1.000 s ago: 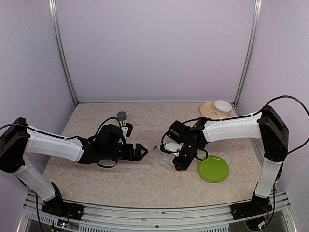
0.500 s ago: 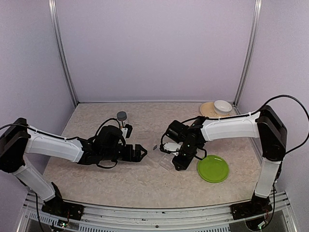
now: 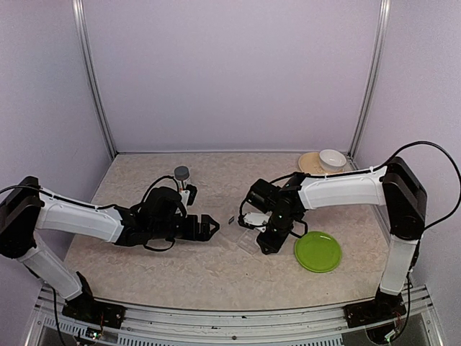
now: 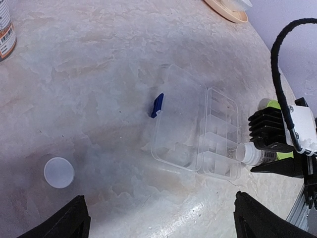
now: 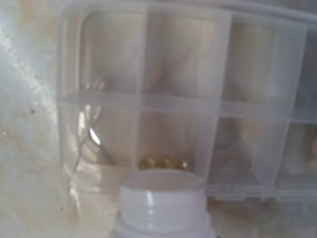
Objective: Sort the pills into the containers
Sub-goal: Pour the pill into the compartment of the pill container.
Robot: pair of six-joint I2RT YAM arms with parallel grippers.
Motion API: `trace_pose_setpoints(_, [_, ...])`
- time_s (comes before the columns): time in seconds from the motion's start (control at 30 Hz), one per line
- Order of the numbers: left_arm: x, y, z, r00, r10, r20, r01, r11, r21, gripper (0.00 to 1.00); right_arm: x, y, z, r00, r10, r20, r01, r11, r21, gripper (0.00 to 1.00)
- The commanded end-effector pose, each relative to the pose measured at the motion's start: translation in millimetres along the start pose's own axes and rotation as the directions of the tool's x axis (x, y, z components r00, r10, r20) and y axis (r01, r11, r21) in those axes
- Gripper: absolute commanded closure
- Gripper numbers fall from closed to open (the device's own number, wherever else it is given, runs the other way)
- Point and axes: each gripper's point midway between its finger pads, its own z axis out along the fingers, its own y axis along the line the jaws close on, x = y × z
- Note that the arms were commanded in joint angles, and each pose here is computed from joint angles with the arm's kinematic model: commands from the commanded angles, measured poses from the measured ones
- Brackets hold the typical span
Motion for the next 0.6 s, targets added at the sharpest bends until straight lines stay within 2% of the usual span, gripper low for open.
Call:
trace_pose_setpoints(0.0, [-8.2, -2.1, -5.5, 0.999, -0.010, 0.035, 0.010, 1.000, 0.013, 0.01, 8.7, 3.6, 6.5, 0.998, -0.015, -0.062, 0.015, 1.000, 0.002, 0.77])
trace_pose_setpoints(0.57, [-6.1, -0.1, -7.2, 0.999, -0.017, 0.039, 0.016, 1.000, 0.016, 0.01, 4.4, 1.9, 0.8, 0.997, -0.015, -0.076, 0.016, 1.000, 0.008, 0.76])
